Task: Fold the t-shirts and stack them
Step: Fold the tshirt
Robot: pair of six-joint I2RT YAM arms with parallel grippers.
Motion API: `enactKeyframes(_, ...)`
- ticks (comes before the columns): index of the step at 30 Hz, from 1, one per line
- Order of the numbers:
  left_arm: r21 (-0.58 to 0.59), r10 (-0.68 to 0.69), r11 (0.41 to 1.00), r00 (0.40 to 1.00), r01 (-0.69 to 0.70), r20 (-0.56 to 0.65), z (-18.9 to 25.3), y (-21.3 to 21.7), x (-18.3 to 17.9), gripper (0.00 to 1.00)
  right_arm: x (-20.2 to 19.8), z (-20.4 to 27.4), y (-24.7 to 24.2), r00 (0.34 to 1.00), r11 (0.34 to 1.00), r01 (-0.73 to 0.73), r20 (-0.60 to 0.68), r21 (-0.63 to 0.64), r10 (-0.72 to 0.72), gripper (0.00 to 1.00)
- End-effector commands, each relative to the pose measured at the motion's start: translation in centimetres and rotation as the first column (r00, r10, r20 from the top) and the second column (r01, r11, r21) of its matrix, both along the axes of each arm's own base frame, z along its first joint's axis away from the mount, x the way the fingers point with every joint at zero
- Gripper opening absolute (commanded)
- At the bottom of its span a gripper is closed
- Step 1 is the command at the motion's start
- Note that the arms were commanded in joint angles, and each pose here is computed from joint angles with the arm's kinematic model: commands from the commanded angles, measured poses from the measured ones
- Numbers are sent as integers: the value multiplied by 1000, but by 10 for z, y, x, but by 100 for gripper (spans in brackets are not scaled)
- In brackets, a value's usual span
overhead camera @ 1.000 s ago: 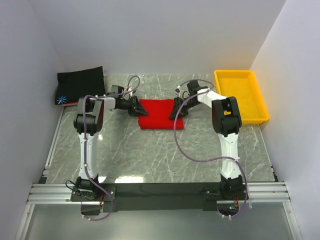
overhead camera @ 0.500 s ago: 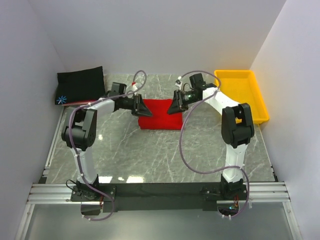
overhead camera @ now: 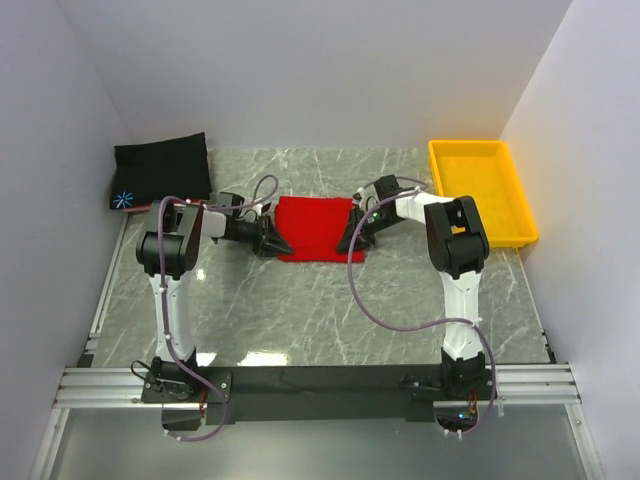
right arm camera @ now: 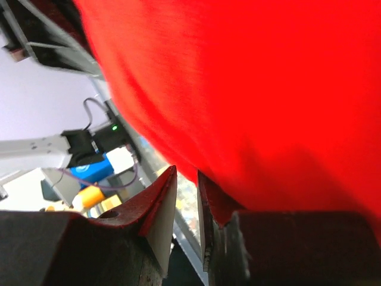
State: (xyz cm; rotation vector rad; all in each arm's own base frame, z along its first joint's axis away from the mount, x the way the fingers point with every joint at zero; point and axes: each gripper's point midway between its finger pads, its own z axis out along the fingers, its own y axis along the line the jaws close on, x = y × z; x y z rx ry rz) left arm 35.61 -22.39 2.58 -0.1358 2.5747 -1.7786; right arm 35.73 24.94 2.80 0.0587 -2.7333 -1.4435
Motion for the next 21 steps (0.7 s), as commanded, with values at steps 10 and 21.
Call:
enactKeyframes(10, 130, -44, 991, 941, 0, 336, 55, 36, -3, 32, 11, 31, -48, 962, 973, 35, 272, -230, 30, 27)
enactKeyframes(21, 190, 122, 889, 616, -417, 778, 219, 141, 64, 79, 45, 121, 1, 653, 836, 48, 651, -546, 388, 35)
